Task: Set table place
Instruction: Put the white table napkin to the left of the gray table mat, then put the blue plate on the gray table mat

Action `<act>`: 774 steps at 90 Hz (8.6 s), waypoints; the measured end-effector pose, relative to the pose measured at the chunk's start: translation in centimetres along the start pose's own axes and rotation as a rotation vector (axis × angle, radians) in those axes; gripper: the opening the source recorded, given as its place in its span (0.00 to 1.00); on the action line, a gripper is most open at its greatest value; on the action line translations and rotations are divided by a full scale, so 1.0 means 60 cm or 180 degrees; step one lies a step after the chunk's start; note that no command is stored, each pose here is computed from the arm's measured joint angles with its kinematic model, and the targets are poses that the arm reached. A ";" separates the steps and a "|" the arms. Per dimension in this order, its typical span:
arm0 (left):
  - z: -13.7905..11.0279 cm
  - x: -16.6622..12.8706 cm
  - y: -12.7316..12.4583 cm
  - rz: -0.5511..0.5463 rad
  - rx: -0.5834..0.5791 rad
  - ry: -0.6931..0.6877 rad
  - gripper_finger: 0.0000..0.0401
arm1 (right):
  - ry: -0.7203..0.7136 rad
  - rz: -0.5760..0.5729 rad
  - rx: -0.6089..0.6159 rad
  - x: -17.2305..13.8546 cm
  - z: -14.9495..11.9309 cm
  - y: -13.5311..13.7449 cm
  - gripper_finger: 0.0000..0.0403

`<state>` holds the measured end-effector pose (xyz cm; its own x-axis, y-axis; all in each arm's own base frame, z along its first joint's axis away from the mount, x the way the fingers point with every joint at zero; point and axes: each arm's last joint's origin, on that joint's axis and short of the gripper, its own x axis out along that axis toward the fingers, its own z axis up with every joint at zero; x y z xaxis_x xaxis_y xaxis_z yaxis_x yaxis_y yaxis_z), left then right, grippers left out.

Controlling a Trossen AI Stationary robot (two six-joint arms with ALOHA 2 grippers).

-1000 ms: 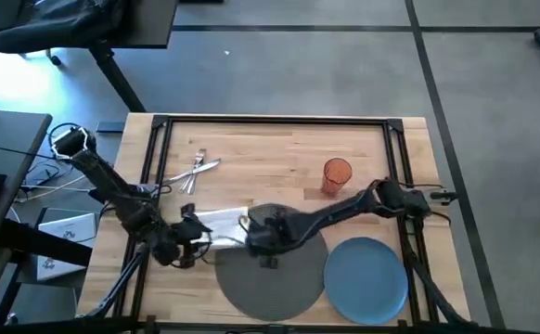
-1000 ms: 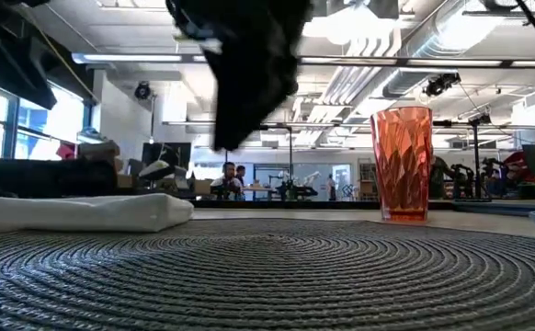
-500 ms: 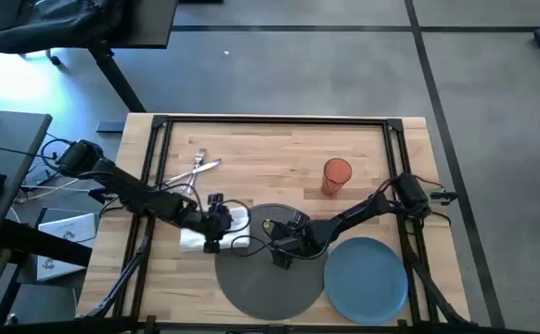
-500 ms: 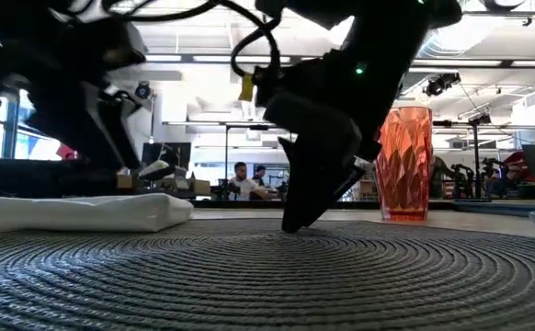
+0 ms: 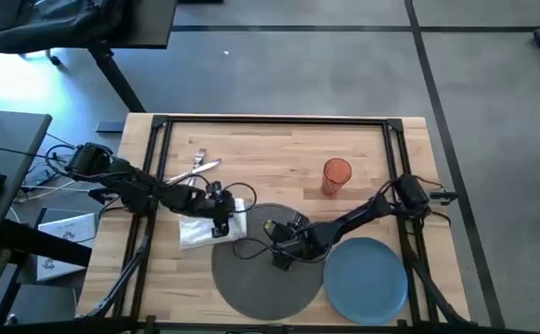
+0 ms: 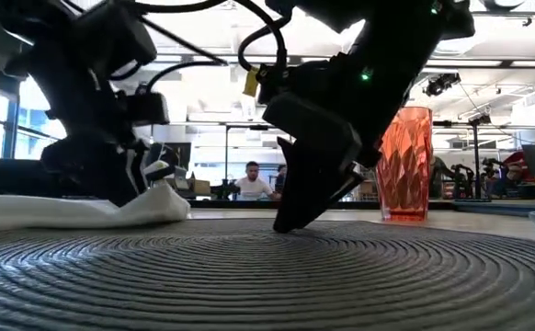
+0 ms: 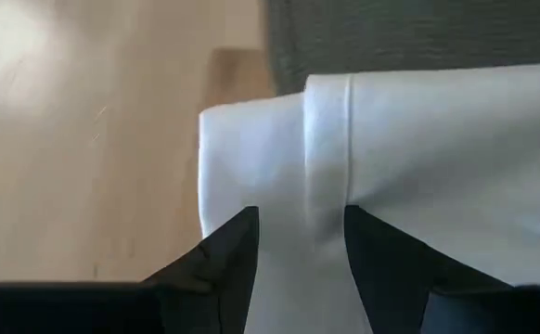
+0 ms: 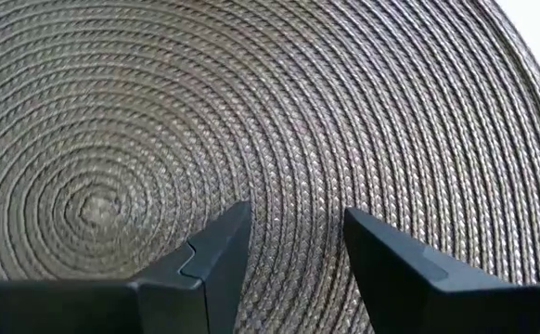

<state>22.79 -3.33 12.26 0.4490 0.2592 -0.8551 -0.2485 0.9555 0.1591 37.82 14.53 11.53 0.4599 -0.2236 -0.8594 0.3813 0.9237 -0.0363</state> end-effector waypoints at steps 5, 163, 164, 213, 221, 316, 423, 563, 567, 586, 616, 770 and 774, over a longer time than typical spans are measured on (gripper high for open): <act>-0.004 0.000 0.004 0.0125 -0.0178 0.0049 0.36 | -0.0001 0.0008 -0.0019 -0.001 -0.003 0.003 0.41; -0.144 -0.173 -0.171 -0.1302 -0.2444 0.0884 0.36 | 0.0223 -0.0104 -0.0355 -0.005 0.027 -0.019 0.41; -0.141 -0.177 -0.171 -0.1299 -0.2416 0.0875 0.36 | 0.0224 -0.0104 -0.0356 -0.005 0.027 -0.019 0.41; -0.088 -0.134 -0.126 -0.0535 -0.0003 -0.0183 0.34 | 0.0206 -0.0091 -0.0347 -0.005 0.028 -0.018 0.41; -0.096 -0.115 -0.121 -0.0631 0.0079 -0.0011 0.34 | 0.0205 -0.0091 -0.0336 -0.005 0.028 -0.018 0.41; -0.061 -0.201 -0.159 -0.0684 0.0128 -0.0054 0.34 | 0.0125 0.0011 -0.0295 -0.039 0.046 -0.021 0.41; 0.020 -0.074 -0.205 -0.1172 0.0213 -0.0504 0.34 | 0.1692 0.0409 0.0147 -0.201 -0.209 -0.209 0.50; 0.038 -0.032 -0.210 -0.1136 0.0239 -0.0715 0.34 | 0.0515 0.0603 0.0590 -0.254 -0.110 -0.218 0.00; 0.038 -0.031 -0.209 -0.1130 0.0247 -0.0711 0.34 | 0.0407 0.0635 0.0648 -0.251 -0.100 -0.220 0.00; 0.040 -0.030 -0.207 -0.1121 0.0246 -0.0719 0.34 | -0.0088 0.0719 0.1050 -0.231 -0.054 -0.233 0.00; 0.034 -0.049 -0.194 -0.0973 0.0293 -0.0425 0.34 | -0.0354 0.0560 0.1313 -0.163 -0.024 -0.224 0.00; -0.006 -0.117 -0.157 -0.0566 0.0248 0.0392 0.34 | -0.0144 0.1646 0.0328 -0.143 -0.041 -0.141 0.37; -0.006 -0.117 -0.157 -0.0565 0.0249 0.0393 0.34 | -0.0166 0.1543 0.0110 -0.142 -0.055 -0.126 0.37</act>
<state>21.68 -14.19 16.57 0.3701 0.0712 -0.9262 -0.1054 0.9938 0.0343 28.37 10.45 17.43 0.6304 0.2135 -0.7463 0.1395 0.9146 0.3795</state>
